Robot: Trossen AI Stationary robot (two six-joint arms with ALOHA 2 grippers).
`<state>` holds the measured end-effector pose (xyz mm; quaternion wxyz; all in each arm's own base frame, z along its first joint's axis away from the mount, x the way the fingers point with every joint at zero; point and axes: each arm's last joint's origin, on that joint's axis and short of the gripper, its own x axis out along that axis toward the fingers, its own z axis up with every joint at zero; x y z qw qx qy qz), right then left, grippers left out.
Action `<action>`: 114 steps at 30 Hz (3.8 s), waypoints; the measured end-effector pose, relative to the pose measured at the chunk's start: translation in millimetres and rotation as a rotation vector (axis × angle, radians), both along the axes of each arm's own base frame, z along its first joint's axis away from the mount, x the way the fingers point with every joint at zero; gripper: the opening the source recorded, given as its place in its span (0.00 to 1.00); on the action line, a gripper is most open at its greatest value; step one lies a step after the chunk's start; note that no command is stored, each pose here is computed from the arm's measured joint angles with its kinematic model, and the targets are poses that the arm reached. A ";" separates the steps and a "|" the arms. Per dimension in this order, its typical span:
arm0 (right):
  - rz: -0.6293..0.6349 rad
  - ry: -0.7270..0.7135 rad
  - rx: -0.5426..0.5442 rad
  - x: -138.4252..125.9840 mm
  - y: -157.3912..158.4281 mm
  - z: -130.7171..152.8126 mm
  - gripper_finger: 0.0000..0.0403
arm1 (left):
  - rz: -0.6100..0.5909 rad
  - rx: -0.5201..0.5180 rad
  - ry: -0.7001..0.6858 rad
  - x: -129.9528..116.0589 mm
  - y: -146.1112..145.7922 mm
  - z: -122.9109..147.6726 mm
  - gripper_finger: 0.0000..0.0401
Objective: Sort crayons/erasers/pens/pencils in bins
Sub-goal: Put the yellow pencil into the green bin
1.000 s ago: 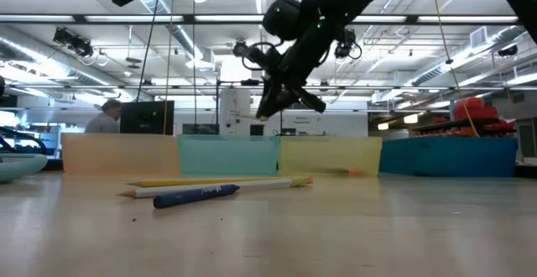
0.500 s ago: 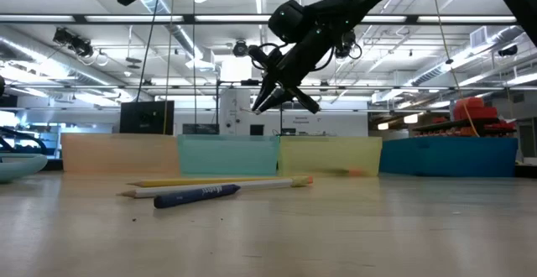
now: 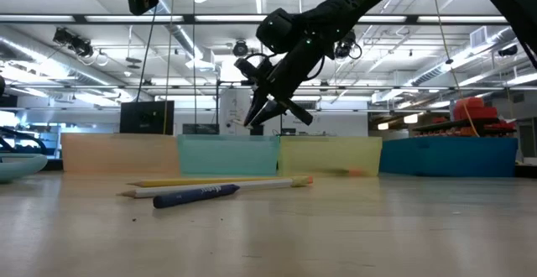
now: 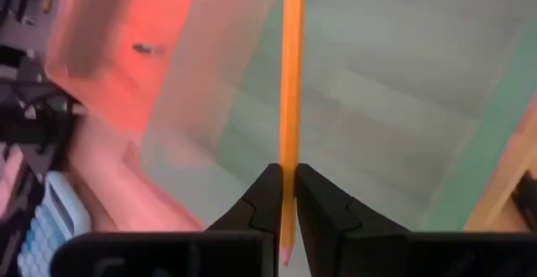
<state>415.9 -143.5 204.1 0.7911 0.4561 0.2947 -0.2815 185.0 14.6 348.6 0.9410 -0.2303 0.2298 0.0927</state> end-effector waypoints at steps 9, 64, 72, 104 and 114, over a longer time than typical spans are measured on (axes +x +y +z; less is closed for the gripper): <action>0.060 0.027 -0.064 -1.0 -1.0 -1.0 0.21 | 0.003 -0.021 0.009 2.2 -0.8 -1.9 0.05; 1.033 0.366 -0.290 -31.0 186.3 -51.1 0.29 | 0.010 -0.037 0.062 -29.1 -3.1 0.4 0.05; 1.058 0.398 -0.303 -40.0 181.4 -64.7 0.29 | 0.024 -0.062 0.060 -29.1 -3.1 0.5 0.06; 1.030 0.345 -0.370 -42.5 177.7 -76.6 0.20 | 0.110 -0.210 0.024 -27.9 -3.0 2.5 0.06; 0.969 0.317 -0.385 -34.6 177.9 -72.0 0.11 | 0.118 -0.213 0.024 -27.8 -2.8 2.4 0.03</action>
